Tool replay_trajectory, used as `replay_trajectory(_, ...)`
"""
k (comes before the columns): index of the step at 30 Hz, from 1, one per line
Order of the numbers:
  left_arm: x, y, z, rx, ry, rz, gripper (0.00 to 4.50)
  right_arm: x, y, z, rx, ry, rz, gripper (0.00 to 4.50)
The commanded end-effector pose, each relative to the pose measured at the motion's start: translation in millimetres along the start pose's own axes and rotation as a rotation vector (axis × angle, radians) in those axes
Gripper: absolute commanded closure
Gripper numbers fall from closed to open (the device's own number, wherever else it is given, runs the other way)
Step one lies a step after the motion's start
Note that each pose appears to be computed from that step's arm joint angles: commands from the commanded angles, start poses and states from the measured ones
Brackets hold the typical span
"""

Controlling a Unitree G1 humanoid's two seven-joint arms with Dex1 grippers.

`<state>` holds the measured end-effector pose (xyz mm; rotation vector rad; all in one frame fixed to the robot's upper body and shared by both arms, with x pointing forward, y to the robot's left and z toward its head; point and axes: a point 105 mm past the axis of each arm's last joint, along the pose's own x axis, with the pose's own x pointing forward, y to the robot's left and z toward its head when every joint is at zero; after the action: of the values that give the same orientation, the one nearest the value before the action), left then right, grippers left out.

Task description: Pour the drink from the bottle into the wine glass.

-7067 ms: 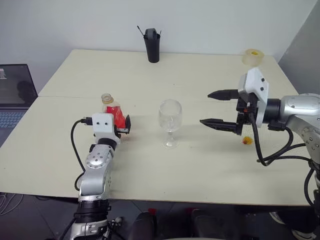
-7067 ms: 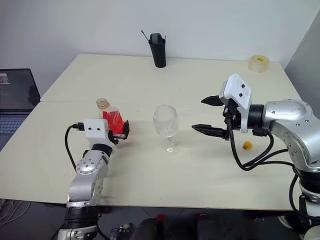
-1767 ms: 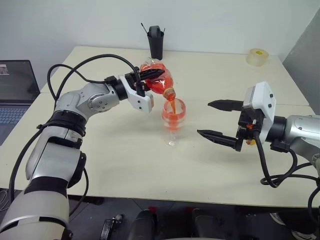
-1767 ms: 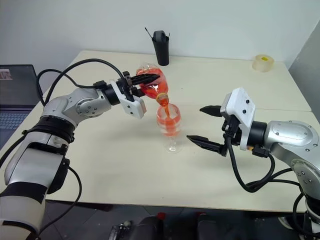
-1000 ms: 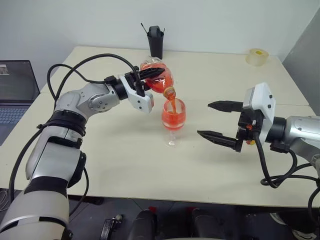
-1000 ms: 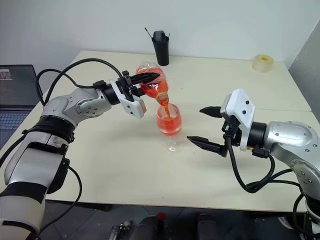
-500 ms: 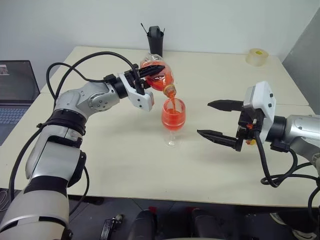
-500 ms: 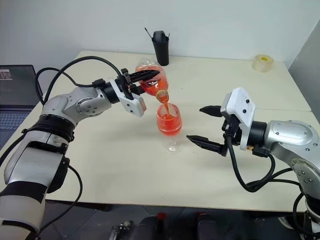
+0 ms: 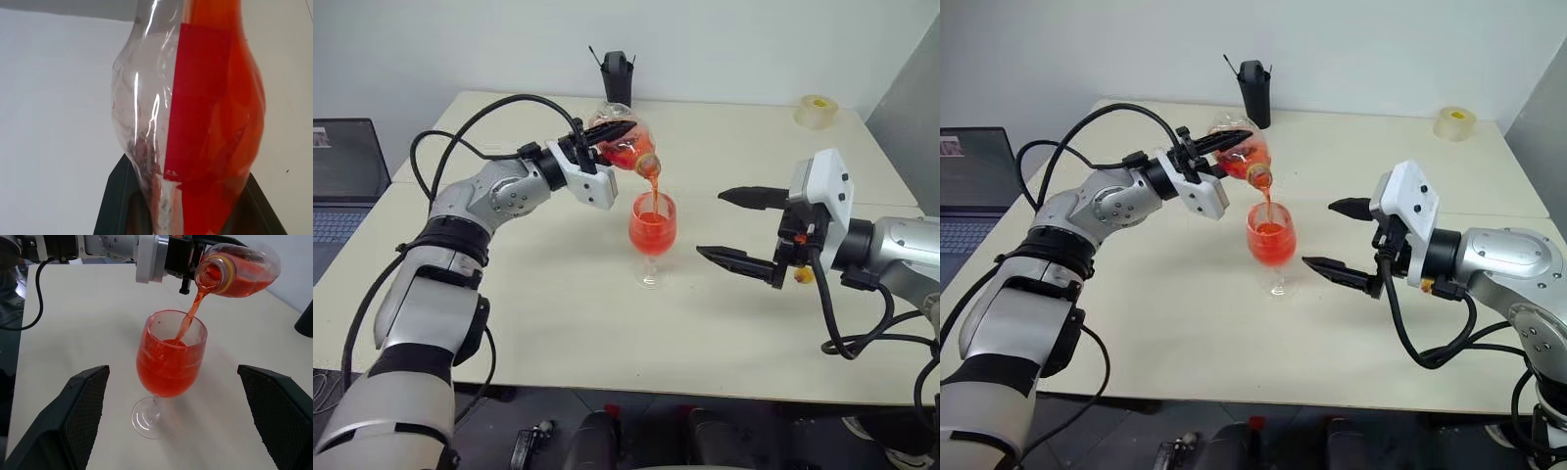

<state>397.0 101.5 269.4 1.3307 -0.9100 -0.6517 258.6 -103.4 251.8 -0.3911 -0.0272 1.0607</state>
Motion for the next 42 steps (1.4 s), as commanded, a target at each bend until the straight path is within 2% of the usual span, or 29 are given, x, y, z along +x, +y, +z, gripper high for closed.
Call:
replay_trajectory(1, -0.1, 19.4, 7.5, -0.084, -0.048, 0.088, 3.63, -0.8, 1.1, 5.4, -0.032, -0.01, 0.001, 0.0)
replay_trajectory(5, -0.4, 22.4, 3.5, -0.202, -0.034, 0.108, 3.63, -0.1, 1.3, 4.9, -0.031, -0.009, 0.006, 0.0)
replay_trajectory(8, 0.7, 32.2, -4.5, -0.415, -0.016, 0.192, 3.63, 1.1, 1.5, 5.2, -0.028, -0.018, 0.01, 0.0)
replay_trajectory(11, -4.5, 37.1, -26.9, -0.679, 0.058, 0.316, 3.63, 3.7, 0.7, 9.5, -0.024, -0.053, 0.008, 0.0)
replay_trajectory(14, -16.0, 23.3, -52.5, -0.918, 0.185, 0.393, 3.63, 4.1, -7.5, 16.0, -0.026, -0.088, -0.028, 0.0)
replay_trajectory(18, -40.9, -14.5, -82.6, -1.152, 0.412, 0.48, 3.63, 6.1, -7.4, 13.3, -0.024, -0.078, -0.019, 0.0)
replay_trajectory(25, -66.5, -51.5, -92.7, -1.209, 0.635, 0.507, 3.63, 18.1, -20.9, 31.6, -0.035, -0.13, -0.075, 0.0)
replay_trajectory(30, -77.5, -59.8, -91.8, -1.202, 0.722, 0.537, 3.63, 30.4, -27.3, 49.4, -0.033, -0.155, -0.104, 0.0)
replay_trajectory(42, -98.0, -80.6, -95.9, -1.275, 0.884, 0.668, 3.63, 47.2, -19.3, 39.9, -0.046, -0.094, -0.104, 0.0)
